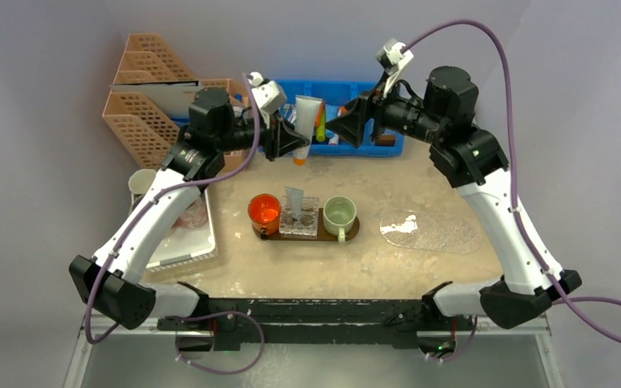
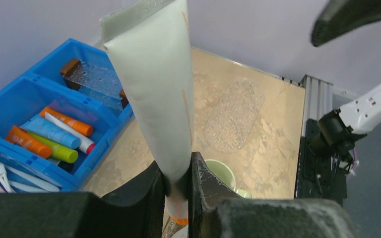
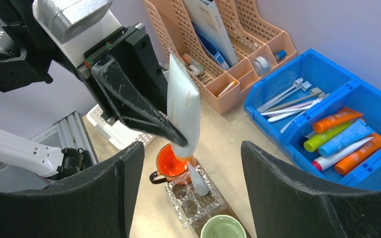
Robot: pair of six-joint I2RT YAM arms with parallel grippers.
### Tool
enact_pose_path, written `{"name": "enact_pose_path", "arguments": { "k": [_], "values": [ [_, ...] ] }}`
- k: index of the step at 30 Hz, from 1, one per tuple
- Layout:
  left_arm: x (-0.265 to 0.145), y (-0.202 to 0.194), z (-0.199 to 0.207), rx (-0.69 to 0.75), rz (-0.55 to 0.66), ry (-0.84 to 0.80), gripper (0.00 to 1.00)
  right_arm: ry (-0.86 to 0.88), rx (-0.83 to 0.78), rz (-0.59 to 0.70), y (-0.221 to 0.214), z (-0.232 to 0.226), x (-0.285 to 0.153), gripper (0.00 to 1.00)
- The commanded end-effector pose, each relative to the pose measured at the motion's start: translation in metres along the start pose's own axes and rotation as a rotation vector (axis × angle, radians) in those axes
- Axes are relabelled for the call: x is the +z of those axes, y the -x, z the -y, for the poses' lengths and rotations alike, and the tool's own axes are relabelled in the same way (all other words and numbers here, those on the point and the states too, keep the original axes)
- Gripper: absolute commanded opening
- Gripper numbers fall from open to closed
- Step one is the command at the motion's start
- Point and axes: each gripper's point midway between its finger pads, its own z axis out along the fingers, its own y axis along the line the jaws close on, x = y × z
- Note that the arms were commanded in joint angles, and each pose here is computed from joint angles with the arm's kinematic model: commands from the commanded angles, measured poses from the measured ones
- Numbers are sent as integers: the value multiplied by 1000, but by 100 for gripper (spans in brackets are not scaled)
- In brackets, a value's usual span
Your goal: Prepare toiletry sets of a toothbrush and toothpaste on the tray
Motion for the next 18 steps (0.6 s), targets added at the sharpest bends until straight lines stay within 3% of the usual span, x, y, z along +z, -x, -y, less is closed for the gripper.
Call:
{"name": "enact_pose_path", "arguments": {
  "k": [1,11,18],
  "values": [
    [3,16,12,143,3,-26,0,41,-63,12,14,-10,-8,74],
    [12,9,32,167,-15,-89,0,142,-69,0,15,-25,-5,72],
    [17,8,45,192,-15,-126,0,222,-31,-43,7,-33,3,63]
  ]
}}
